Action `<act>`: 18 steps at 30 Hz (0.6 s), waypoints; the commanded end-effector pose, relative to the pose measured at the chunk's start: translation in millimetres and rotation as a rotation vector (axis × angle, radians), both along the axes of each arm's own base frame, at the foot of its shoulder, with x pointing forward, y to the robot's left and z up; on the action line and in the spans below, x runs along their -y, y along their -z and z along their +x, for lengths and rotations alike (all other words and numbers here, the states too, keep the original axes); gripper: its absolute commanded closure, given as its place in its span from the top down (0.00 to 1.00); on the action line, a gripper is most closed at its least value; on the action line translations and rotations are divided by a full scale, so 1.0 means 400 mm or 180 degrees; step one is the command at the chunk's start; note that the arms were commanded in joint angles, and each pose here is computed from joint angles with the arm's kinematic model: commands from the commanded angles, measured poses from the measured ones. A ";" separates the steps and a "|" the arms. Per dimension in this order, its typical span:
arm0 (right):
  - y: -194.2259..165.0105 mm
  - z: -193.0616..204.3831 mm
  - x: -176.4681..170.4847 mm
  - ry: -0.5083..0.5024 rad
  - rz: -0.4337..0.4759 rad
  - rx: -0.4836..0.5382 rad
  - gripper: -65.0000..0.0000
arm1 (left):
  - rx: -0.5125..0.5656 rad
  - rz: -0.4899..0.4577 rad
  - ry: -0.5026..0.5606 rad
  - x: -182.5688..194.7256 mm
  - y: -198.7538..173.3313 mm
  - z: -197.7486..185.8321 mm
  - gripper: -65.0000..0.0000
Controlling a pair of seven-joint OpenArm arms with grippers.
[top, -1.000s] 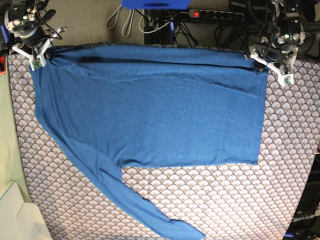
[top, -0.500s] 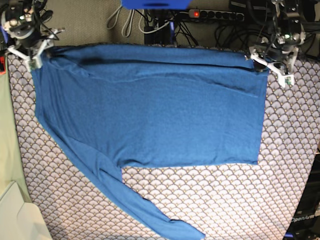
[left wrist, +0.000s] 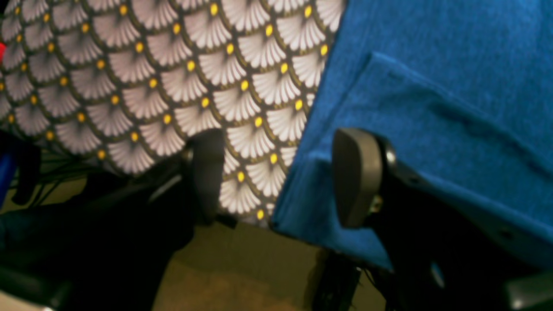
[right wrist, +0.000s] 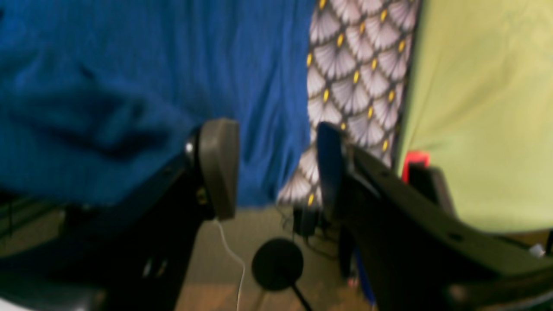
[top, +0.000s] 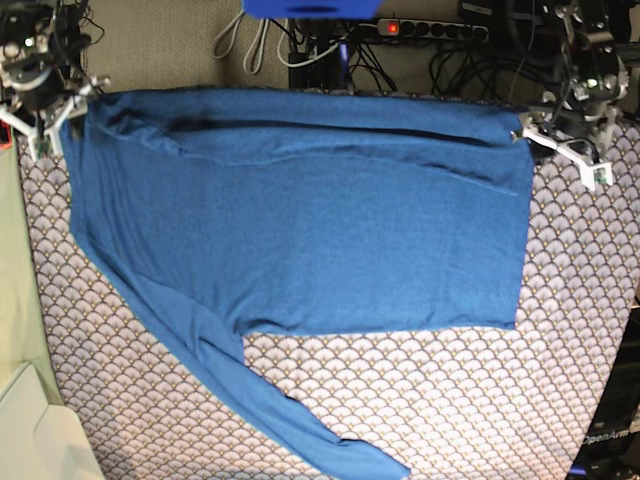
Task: Fold the T-shirt properly
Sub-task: 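Open both grippers to release the hem and raise them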
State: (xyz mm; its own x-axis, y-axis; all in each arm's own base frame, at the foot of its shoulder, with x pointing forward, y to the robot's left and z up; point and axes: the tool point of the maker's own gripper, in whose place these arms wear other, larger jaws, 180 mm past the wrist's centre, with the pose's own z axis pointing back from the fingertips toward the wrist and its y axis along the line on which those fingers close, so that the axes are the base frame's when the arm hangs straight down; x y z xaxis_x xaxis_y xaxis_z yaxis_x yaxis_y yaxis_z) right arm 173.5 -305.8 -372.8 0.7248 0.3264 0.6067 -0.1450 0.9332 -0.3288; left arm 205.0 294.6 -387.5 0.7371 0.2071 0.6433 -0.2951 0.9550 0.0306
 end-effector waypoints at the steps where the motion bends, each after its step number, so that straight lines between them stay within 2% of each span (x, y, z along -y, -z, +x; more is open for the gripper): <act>1: -0.029 0.024 0.008 -0.0044 -0.0047 0.0140 0.47 | 0.0195 0.0089 0.0030 -0.008 -0.043 0.034 0.59; 5: -0.066 0.083 0.016 -0.0107 -0.0112 0.0320 0.47 | 0.0238 0.0100 0.0030 -0.009 -0.053 0.042 0.59; 12: -0.141 0.202 0.021 -0.0105 -0.0123 0.0737 0.55 | 0.0486 0.0123 0.0038 -0.007 -0.104 0.102 0.59; 16: -0.152 0.302 -0.010 -0.0174 0.0021 0.0916 0.59 | 0.0790 0.0086 0.0009 -0.008 -0.156 0.204 0.59; 18: -0.134 0.354 -0.027 -0.0261 0.0091 0.0887 0.59 | 0.0919 0.0034 -0.0040 -0.016 -0.177 0.262 0.59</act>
State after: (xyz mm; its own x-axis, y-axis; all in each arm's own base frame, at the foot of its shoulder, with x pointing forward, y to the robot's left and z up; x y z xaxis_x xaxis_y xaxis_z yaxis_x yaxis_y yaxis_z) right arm 308.8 -285.7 -333.7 0.5293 0.3372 0.7786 -0.1487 0.9403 -0.3061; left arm 303.4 293.5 -331.2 0.5585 0.2250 0.7984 -0.2989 0.9524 -0.0594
